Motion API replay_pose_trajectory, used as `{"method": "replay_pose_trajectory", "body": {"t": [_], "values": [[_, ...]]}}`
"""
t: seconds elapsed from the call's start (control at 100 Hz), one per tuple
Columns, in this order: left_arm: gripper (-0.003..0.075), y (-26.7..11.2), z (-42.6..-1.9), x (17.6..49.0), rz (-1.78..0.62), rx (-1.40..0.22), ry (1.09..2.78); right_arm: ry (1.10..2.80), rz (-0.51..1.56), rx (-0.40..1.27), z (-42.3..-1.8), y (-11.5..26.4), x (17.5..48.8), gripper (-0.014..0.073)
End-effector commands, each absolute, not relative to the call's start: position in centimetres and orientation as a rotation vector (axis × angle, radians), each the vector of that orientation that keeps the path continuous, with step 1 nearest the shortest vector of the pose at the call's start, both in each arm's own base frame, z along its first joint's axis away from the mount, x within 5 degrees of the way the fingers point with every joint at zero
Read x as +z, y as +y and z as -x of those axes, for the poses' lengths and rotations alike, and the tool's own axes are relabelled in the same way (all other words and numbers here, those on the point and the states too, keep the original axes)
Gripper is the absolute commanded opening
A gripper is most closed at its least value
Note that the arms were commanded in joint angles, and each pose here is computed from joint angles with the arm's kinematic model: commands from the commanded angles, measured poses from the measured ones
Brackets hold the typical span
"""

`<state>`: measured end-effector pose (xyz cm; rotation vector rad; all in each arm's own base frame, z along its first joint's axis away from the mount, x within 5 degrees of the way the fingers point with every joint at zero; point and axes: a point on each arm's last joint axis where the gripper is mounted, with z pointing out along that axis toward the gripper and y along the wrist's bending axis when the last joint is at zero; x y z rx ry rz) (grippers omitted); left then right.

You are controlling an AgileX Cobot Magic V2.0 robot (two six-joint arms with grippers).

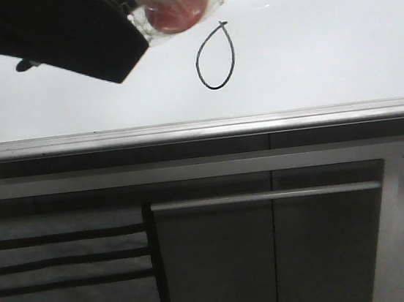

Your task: Write number 0 on whiteboard

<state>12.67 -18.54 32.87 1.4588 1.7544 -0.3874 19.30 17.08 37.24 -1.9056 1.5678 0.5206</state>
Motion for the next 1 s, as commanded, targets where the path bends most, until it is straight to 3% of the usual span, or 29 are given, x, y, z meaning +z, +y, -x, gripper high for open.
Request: {"method": "replay_pose_trajectory", "body": {"t": [0.0, 0.16, 0.37, 0.46, 0.63, 0.83, 0.99], "values": [[0.0236, -18.8, -12.7, 34.9, -1.38, -0.422, 1.671, 1.494, 1.835, 0.534, -18.6, 17.1, 39.2, -0.0004], [0.01, -18.8, -12.7, 34.9, -1.38, -0.422, 1.671, 1.484, 1.824, 0.623, -18.2, 17.3, 39.4, -0.0004], [0.0012, -18.8, -12.7, 34.9, -1.38, -0.422, 1.671, 1.495, 1.843, 0.65, -17.9, 17.3, 39.3, -0.0001], [0.0006, -18.8, -12.7, 34.9, -1.38, -0.422, 1.671, 1.515, 1.825, 0.639, -18.1, 17.2, 39.3, 0.0042], [0.0006, -18.8, -12.7, 34.8, -1.382, -0.419, 1.672, 1.544, 1.825, 0.609, -18.2, 16.9, 39.4, 0.0244], [0.0006, -18.0, -14.0, 35.0, -1.306, -0.379, 1.701, 1.809, 1.631, 0.386, -19.0, 12.9, 41.5, 0.0248], [0.0006, -15.6, -17.8, 35.2, -0.945, -0.348, 1.759, 1.968, 1.346, 0.35, -18.4, 9.2, 42.7, 0.0248]]}}
